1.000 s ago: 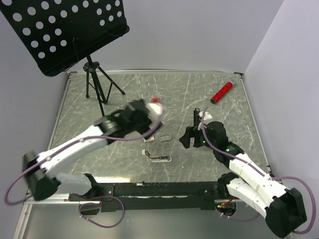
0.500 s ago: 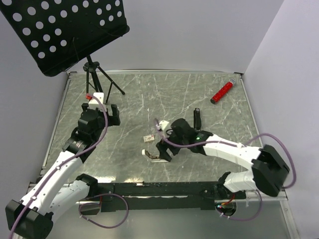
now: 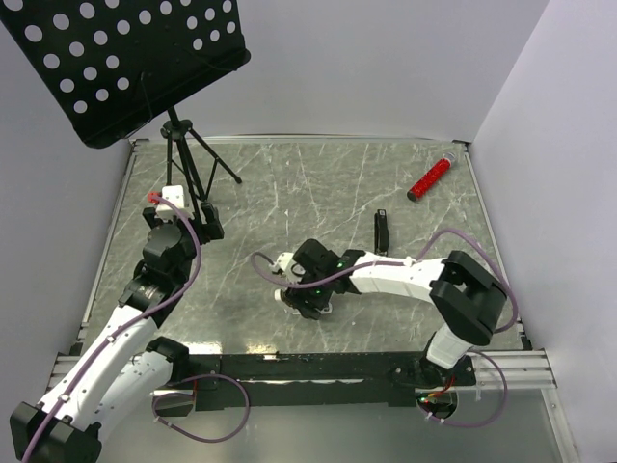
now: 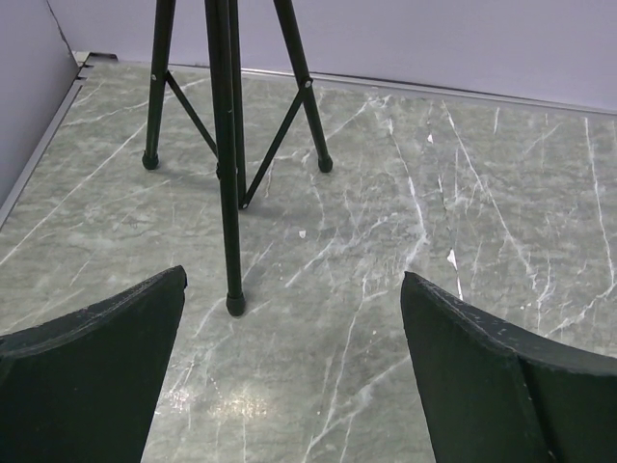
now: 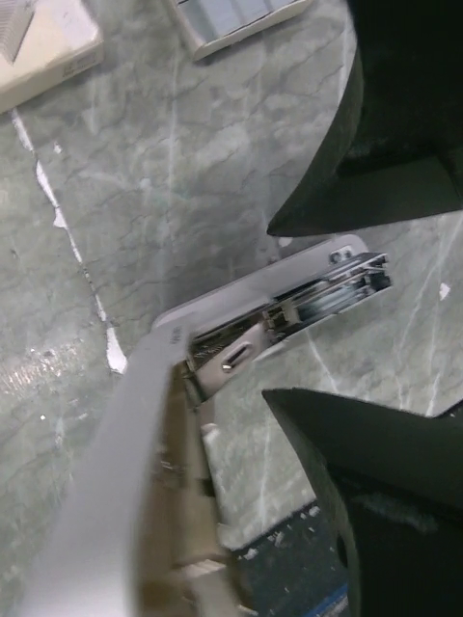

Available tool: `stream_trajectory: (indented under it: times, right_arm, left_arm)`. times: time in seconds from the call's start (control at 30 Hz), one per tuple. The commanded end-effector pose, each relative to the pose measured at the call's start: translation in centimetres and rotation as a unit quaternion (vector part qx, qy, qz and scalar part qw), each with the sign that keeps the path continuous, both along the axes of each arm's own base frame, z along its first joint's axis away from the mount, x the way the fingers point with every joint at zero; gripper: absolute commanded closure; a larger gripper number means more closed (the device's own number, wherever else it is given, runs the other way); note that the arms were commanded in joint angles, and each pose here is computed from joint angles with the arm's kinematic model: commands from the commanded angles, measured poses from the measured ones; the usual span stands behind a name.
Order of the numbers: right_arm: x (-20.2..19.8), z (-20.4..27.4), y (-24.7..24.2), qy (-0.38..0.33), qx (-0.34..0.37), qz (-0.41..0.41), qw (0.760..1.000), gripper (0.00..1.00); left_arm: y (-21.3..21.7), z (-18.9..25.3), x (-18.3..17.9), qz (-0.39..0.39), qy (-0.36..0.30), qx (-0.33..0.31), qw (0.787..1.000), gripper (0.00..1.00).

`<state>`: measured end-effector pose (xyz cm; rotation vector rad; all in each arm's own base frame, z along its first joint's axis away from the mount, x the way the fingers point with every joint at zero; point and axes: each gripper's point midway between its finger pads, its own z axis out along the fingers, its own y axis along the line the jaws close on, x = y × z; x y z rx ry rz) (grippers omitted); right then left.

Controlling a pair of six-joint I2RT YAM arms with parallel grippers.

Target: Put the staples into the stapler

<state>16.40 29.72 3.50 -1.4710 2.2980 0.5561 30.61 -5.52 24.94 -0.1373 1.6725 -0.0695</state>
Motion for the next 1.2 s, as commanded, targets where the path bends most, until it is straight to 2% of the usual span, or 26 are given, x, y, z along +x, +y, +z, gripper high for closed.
stream_trajectory:
  times: [0.0,0.17,0.27,0.4,0.6,0.83,1.17]
  right_arm:
    - [0.5,0.0,1.4,-0.023,-0.01,0.007,1.0,0.37]
    - [1.2,-0.8,2.0,-0.043,-0.017,-0.021,0.999,0.52]
    - [2.0,-0.8,2.9,-0.057,-0.01,-0.069,0.996,0.67]
    - [3.5,-0.6,4.4,-0.077,-0.006,-0.147,0.986,0.73]
    - [4.7,-1.2,6.4,-0.06,0.004,-0.261,0.964,0.72]
    - [5.8,-1.6,7.3,-0.059,0.018,-0.312,0.948,0.69]
    - [5.7,-0.5,6.8,-0.071,0.025,-0.299,0.951,0.42]
  left_arm:
    - [0.3,1.5,0.1,0.008,-0.033,-0.015,0.999,0.03]
    - [0.0,1.7,0.1,0.004,-0.037,-0.018,0.999,0.03]
    - [-0.1,1.8,0.0,0.002,-0.037,-0.017,0.999,0.03]
    - [-0.2,1.9,-0.2,0.006,-0.04,-0.016,0.999,0.03]
    - [0.1,2.2,-0.7,0.022,-0.044,-0.014,0.999,0.03]
    - [0.9,2.7,-1.3,0.047,-0.055,-0.022,0.997,0.03]
    - [0.7,2.6,-1.3,0.043,-0.055,-0.022,0.997,0.03]
